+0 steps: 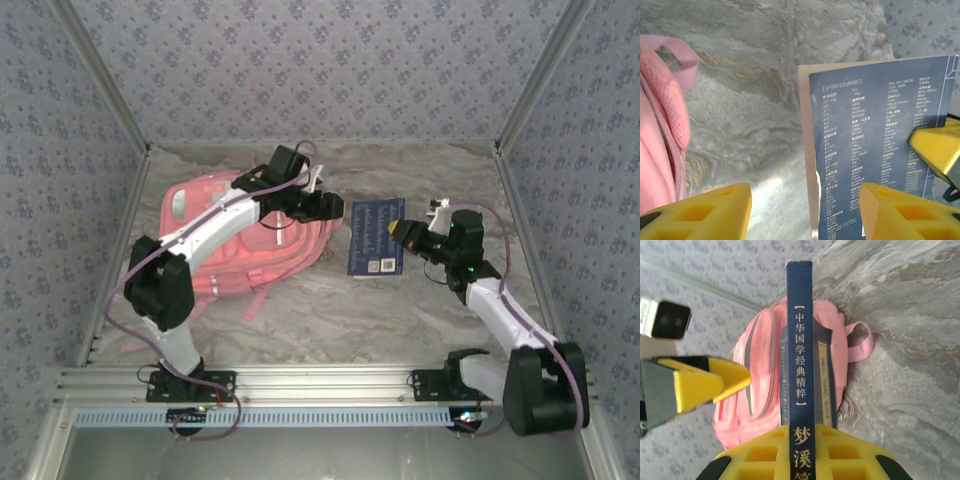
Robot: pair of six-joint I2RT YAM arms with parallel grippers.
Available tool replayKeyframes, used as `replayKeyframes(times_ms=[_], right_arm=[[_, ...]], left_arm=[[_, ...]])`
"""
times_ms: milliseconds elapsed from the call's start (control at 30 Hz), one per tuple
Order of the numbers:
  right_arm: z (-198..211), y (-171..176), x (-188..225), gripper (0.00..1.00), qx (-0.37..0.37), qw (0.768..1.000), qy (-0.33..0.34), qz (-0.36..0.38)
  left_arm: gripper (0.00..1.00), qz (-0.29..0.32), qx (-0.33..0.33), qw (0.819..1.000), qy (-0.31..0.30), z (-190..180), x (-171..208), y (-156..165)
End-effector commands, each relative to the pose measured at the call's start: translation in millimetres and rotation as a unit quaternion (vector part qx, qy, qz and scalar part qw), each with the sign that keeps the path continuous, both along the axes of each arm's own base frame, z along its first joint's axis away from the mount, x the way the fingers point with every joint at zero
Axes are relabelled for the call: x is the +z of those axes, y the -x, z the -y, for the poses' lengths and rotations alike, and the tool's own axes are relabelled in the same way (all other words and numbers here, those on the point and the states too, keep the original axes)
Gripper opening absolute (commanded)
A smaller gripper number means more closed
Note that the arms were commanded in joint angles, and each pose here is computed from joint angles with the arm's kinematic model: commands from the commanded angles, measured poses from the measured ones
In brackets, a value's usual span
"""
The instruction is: Pack the student bag
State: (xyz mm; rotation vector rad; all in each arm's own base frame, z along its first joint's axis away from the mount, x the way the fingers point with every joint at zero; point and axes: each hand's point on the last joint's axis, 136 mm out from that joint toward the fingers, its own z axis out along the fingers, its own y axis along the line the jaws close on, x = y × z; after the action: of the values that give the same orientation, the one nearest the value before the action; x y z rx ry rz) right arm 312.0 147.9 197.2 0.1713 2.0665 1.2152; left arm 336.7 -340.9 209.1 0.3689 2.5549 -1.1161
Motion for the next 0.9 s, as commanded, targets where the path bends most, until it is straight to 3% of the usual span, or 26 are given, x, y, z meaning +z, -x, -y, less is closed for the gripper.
replayKeyframes(times_ms=[0,233,433,567,700,867], right_arm=[[-18,30,27,0.0,0.066,0.995,0.042,0.058],[-39,80,99,0.0,0.141,0.968,0.039,0.205],[-44,90,130,0.0,0.149,0.947,0.022,0.283],[-49,98,151,0.0,0.159,0.921,0.003,0.356],[-43,109,165,0.0,0.131,0.879,0.003,0.459],[-49,116,167,0.0,0.157,0.854,0.017,0.496]], left_arm=[[0.6,0.065,-0.057,0.993,0.079,7,58,30],[0.62,0.175,-0.105,0.973,0.104,-4,93,65],[0.63,0.241,-0.124,0.956,0.114,-11,111,74],[0.63,0.267,-0.145,0.944,0.132,-6,117,77],[0.64,0.318,-0.166,0.921,0.152,-4,121,81],[0.66,0.37,-0.21,0.883,0.197,-3,132,100]])
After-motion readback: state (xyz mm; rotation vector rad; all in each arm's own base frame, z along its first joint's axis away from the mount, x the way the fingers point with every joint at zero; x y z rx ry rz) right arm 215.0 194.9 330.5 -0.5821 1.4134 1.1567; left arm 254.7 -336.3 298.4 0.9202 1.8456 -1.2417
